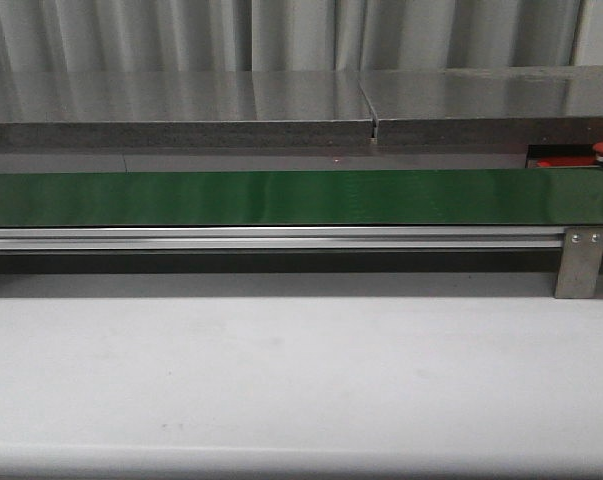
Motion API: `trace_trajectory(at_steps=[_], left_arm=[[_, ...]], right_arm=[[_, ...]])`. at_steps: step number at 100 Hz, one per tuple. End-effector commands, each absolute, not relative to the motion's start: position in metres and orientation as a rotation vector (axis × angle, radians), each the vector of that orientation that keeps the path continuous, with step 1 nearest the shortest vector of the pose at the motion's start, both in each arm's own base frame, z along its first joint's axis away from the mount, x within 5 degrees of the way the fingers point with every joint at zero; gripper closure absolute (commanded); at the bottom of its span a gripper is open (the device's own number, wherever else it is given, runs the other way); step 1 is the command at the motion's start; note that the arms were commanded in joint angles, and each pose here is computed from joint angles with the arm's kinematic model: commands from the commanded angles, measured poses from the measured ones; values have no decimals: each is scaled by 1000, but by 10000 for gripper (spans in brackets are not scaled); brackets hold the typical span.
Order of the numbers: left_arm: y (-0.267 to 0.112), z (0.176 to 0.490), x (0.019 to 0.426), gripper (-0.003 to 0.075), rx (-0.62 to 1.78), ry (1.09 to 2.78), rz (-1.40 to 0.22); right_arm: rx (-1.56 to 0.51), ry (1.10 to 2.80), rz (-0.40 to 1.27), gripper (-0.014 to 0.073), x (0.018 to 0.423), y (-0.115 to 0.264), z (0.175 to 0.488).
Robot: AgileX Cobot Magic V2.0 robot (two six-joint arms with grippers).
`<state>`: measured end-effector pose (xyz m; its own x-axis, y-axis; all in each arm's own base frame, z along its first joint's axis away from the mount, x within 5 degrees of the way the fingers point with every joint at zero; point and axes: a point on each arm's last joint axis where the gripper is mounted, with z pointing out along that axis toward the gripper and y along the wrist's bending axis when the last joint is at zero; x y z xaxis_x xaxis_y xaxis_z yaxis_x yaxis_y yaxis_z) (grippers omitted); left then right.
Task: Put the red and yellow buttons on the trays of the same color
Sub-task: 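Lower the left gripper onto a yellow button in the cluster and grasp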
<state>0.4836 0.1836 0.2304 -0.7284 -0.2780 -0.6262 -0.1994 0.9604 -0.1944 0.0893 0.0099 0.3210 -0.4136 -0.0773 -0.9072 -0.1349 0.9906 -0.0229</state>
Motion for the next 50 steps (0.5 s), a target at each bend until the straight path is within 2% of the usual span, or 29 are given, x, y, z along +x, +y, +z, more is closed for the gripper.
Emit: trace_trajectory(at_steps=[1, 11, 23, 36, 50], left_arm=[[173, 319, 467, 739, -283, 2218, -109], [166, 347, 454, 739, -259, 2194, -114], [157, 364, 441, 739, -250, 2187, -144], [147, 365, 430, 739, -234, 2181, -220], [135, 351, 421, 739, -234, 2185, -242]], right_arm=[[-128, 1904, 49, 662, 91, 9, 335], [-128, 1904, 49, 662, 91, 9, 335], [-128, 1904, 49, 662, 91, 9, 335], [-128, 1904, 49, 662, 91, 9, 335], [-128, 1904, 49, 662, 91, 9, 335]])
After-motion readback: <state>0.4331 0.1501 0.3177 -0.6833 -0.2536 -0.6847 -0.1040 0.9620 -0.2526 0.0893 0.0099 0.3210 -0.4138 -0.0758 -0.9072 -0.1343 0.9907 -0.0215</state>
